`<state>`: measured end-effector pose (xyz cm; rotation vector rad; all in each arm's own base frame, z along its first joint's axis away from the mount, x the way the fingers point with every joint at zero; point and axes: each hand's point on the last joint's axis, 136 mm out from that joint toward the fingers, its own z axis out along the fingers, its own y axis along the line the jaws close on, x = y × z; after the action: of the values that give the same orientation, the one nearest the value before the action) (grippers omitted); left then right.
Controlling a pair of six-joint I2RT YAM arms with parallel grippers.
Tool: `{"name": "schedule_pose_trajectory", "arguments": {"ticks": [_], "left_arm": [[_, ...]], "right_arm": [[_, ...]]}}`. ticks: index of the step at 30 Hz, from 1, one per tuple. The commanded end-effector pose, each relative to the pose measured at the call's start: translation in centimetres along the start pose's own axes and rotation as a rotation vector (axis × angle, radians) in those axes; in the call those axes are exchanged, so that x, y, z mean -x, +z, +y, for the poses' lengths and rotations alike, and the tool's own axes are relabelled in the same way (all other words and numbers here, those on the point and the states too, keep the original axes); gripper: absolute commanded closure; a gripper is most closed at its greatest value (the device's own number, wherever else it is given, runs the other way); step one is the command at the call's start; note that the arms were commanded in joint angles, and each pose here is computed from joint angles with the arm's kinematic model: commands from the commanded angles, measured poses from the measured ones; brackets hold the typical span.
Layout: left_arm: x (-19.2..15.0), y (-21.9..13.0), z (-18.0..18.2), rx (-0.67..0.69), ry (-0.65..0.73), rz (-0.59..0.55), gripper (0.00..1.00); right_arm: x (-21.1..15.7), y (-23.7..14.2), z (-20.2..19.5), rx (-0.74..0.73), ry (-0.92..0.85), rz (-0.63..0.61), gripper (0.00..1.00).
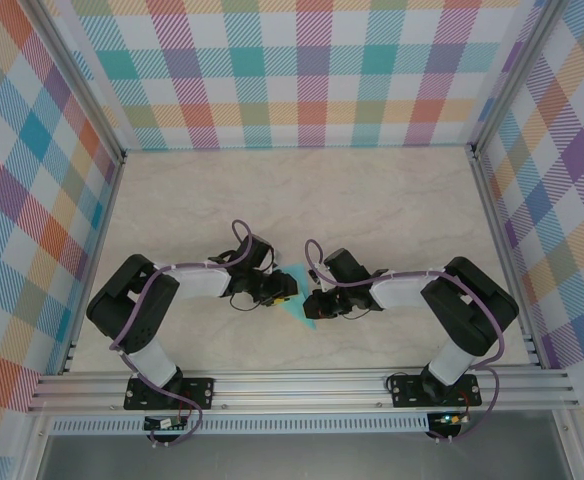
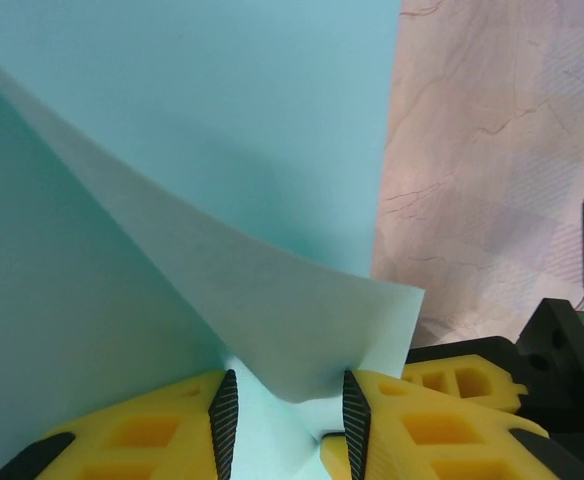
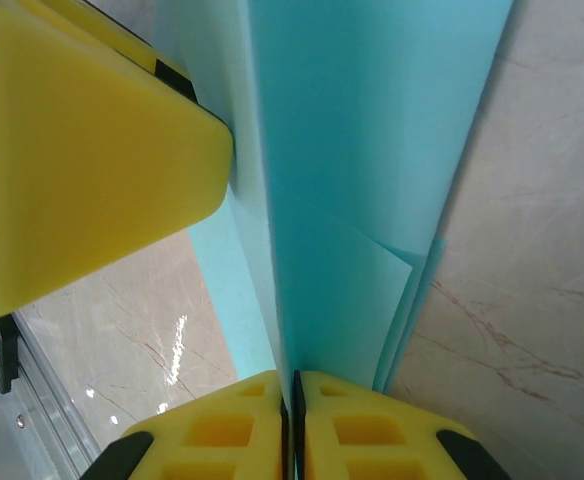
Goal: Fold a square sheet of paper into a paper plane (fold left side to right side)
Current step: Fourth fold the wing at the center of the table.
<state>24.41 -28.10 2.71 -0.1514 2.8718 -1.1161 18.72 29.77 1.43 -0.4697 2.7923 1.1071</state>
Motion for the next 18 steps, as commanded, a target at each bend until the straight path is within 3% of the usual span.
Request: {"name": "schedule_pose_trajectory", "arguments": {"ticks": [1, 18], "left_arm": [[-0.6, 0.4, 1.2, 0.038, -0.002, 0.008, 0.65], [-0.8, 0.6, 1.8, 0.059, -0.004, 0.013, 0.65]], "right_arm": [[-1.9, 0.8, -2.1, -0.05, 0.042, 0.057, 0.87], [-1.3, 0.3, -0.9, -0.007, 0.021, 0.032, 0.81]]}}
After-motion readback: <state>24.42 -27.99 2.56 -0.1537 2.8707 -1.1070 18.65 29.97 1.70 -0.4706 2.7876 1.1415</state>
